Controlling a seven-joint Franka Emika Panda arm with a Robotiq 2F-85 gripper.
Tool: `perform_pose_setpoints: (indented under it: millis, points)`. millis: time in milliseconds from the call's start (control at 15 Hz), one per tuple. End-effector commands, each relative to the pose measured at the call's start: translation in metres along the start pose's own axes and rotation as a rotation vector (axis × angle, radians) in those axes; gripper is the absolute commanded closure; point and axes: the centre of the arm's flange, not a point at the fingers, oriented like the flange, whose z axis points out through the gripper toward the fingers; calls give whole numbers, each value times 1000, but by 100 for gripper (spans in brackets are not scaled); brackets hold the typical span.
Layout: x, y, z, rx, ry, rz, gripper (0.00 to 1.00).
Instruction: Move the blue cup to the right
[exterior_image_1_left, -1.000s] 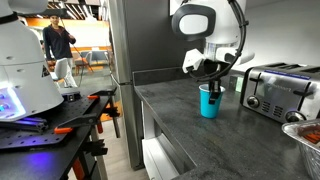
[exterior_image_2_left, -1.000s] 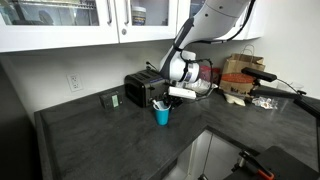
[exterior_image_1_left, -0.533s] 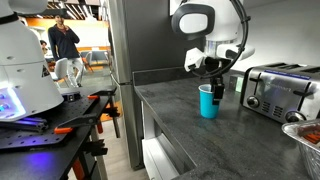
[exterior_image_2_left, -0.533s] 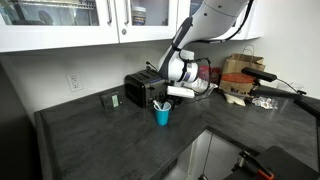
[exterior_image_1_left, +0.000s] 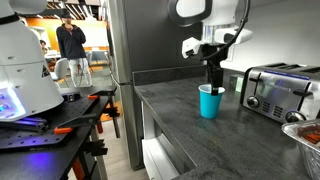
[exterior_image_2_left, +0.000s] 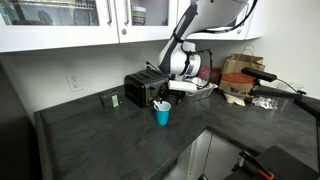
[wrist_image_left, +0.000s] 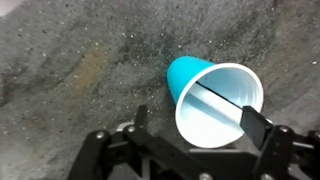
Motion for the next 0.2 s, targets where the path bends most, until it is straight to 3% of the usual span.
perform_pose_setpoints:
  millis: [0,133]
  points:
    - [-21,-11,-26,-18,-26,-57,0]
    - [-28,-20,-37,-35,-7,-101,0]
